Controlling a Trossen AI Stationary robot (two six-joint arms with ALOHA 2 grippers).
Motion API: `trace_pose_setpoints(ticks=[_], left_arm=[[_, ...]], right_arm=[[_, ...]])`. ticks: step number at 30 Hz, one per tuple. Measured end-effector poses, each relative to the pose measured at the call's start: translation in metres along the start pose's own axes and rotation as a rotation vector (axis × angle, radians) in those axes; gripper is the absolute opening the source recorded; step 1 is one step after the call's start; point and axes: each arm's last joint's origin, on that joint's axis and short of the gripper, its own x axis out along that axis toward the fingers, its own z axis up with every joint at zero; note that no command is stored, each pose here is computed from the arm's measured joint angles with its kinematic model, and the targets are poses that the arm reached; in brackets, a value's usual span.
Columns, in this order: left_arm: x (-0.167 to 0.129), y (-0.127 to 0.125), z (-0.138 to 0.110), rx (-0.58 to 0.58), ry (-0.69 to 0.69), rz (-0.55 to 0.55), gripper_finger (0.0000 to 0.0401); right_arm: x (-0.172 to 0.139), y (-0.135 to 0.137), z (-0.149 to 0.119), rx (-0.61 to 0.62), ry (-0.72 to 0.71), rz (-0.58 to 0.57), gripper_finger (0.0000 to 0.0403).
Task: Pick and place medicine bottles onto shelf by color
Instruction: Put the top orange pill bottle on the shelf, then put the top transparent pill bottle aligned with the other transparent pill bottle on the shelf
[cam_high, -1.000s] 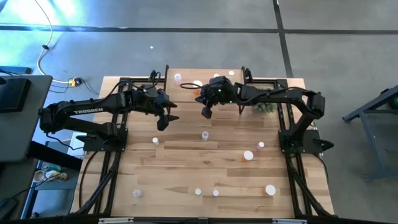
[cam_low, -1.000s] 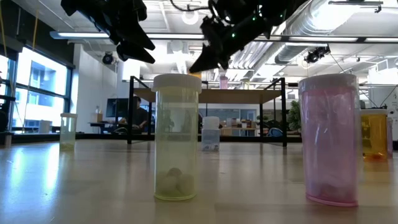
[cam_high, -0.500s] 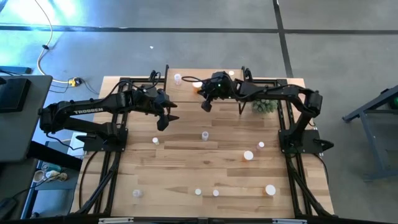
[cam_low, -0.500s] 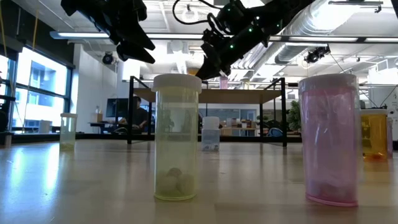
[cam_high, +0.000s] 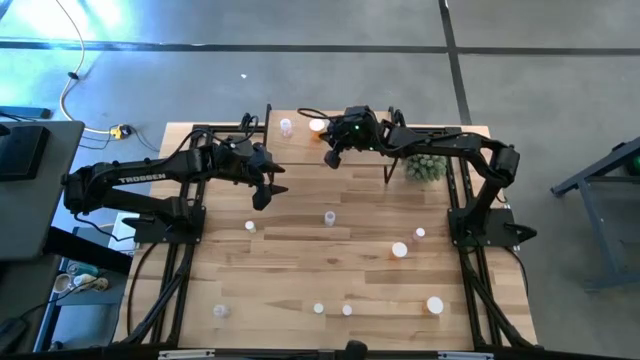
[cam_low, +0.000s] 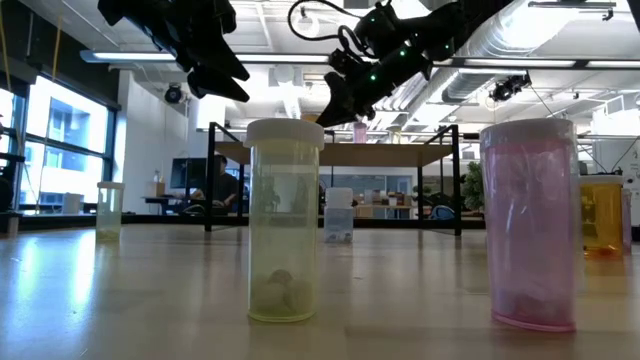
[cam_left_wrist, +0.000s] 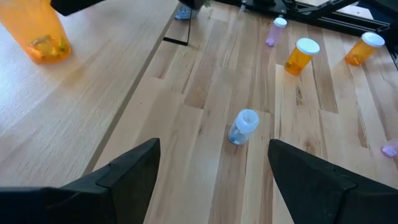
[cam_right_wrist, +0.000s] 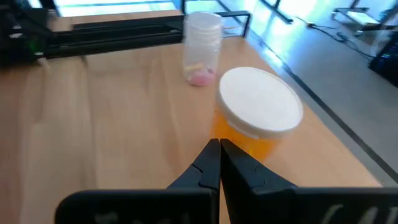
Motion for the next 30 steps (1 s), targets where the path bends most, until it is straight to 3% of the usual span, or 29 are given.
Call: trace_pose_setpoints(ticks=[12, 17, 30], left_arm=[[0.0, 0.0, 0.0, -0.001, 0.004, 0.0, 0.0289], [0.0, 0.0, -0.001, -0.002, 0.012, 0.001, 0.0289], [0.0, 0.0, -0.001, -0.002, 0.015, 0.001, 0.0289]], right_arm=[[-0.001, 0.003, 0.0, 0.018, 0.011, -0.016, 0.0], [-0.019, 0.009, 0.008, -0.003, 0.028, 0.005, 0.0], [-0.088, 0.039, 0.015, -0.057, 0.207, 0.263, 0.0]])
